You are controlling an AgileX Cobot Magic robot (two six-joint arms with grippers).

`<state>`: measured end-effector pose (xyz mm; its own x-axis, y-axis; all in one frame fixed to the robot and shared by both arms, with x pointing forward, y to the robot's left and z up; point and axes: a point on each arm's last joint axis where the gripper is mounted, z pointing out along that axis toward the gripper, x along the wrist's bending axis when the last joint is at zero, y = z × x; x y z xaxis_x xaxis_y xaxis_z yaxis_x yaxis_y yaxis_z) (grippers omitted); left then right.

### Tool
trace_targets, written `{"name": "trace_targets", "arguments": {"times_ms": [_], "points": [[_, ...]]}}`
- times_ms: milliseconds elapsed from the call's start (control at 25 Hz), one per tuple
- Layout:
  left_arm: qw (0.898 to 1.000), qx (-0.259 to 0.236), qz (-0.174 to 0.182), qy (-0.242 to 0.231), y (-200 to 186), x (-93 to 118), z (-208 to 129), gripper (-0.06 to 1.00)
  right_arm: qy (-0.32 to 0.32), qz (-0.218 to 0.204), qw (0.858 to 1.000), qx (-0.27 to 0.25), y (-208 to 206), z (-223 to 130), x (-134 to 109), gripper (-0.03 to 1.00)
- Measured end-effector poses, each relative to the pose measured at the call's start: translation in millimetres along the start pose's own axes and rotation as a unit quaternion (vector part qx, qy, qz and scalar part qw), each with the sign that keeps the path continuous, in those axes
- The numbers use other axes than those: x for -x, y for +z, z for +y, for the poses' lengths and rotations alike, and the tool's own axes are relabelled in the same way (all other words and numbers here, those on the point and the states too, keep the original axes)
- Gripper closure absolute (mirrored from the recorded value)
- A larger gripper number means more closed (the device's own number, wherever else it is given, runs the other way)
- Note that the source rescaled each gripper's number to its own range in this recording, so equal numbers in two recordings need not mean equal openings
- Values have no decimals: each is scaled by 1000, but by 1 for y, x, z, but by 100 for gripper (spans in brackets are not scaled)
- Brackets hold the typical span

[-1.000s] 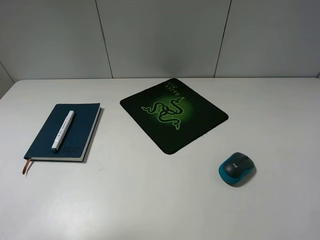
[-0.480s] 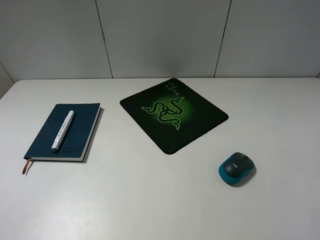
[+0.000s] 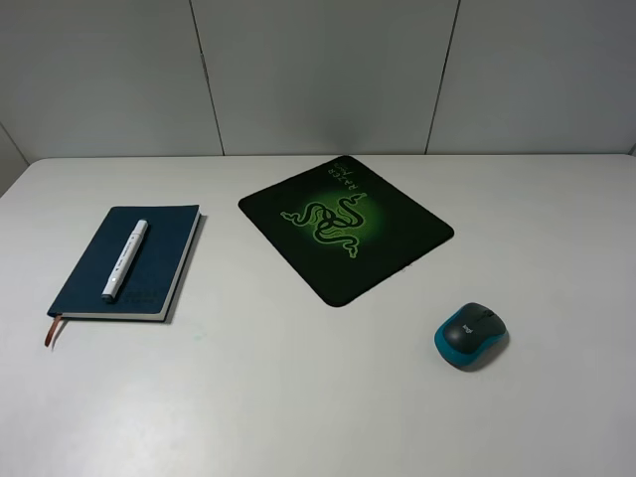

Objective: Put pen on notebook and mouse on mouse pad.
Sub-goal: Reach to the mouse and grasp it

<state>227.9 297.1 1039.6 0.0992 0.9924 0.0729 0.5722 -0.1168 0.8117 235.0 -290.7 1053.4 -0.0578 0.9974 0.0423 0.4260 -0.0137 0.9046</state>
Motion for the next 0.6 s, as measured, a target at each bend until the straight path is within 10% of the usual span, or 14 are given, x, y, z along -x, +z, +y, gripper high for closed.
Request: {"name": "trace_targets", "arguments": {"times_ms": [600], "points": [[1000,5,0,10,-1,0,0,-6,0,0,1000,0,0,0,0,-3]]}}
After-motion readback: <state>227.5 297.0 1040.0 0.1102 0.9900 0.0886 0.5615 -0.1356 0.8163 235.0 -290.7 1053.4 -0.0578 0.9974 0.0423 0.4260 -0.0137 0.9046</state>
